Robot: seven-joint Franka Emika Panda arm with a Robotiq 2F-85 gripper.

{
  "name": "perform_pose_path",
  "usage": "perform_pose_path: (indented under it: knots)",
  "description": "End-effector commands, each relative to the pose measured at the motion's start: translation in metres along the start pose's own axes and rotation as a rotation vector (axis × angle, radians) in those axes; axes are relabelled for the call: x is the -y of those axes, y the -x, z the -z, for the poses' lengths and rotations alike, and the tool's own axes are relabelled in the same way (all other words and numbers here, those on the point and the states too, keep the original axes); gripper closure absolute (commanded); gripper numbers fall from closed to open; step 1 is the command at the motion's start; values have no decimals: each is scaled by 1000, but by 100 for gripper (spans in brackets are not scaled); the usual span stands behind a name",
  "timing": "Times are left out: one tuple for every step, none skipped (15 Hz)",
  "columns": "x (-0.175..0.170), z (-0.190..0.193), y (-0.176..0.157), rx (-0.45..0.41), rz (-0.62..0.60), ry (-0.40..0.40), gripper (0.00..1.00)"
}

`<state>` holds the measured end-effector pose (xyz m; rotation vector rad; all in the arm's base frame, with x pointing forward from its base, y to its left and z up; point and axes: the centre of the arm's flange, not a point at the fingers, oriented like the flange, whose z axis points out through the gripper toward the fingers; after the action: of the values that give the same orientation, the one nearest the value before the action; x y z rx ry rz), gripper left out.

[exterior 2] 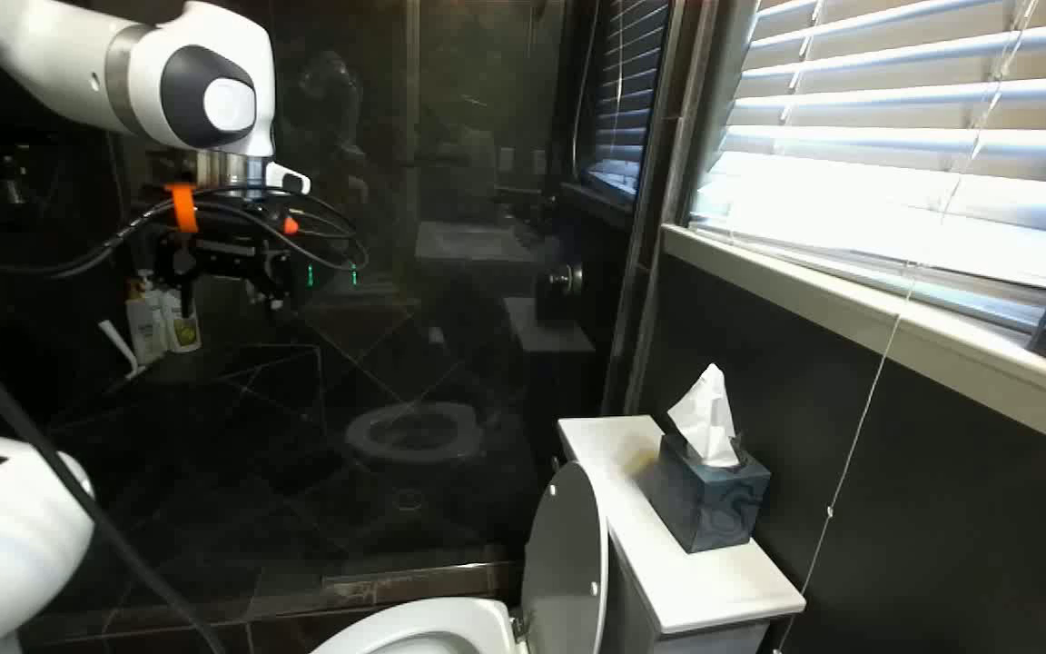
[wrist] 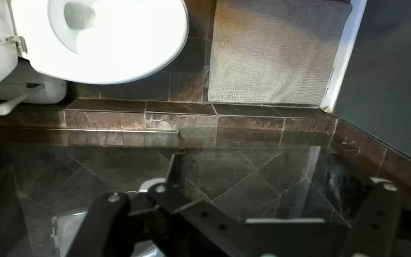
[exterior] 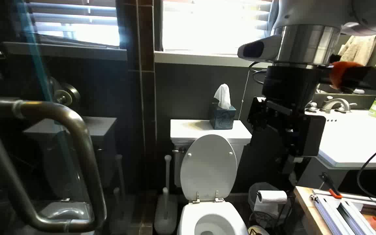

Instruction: Remove one piece of tissue from the box

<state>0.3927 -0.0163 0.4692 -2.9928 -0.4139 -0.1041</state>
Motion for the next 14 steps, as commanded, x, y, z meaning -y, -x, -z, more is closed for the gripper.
perform_pose_path:
  knots:
    - [0,0,0,0,0,0,0]
    - [0,0,0,0,0,0,0]
    - [0,0,0,0,0,0,0]
    - [0,0,0,0,0,0,0]
    - [0,0,0,0,0,0,0]
    - [0,0,0,0,0,0,0]
    - [0,0,0,0,0,0,0]
    - [0,0,0,0,0,0,0]
    - [0,0,0,0,0,0,0]
    - [0,0,0,0,0,0,0]
    - [0,0,0,0,0,0,0]
    - [-6,-1,-1,-2,-13,2,0]
    - [-18,-3,-2,-22,-57,28,0]
    - [-30,-3,-2,-29,-108,33,0]
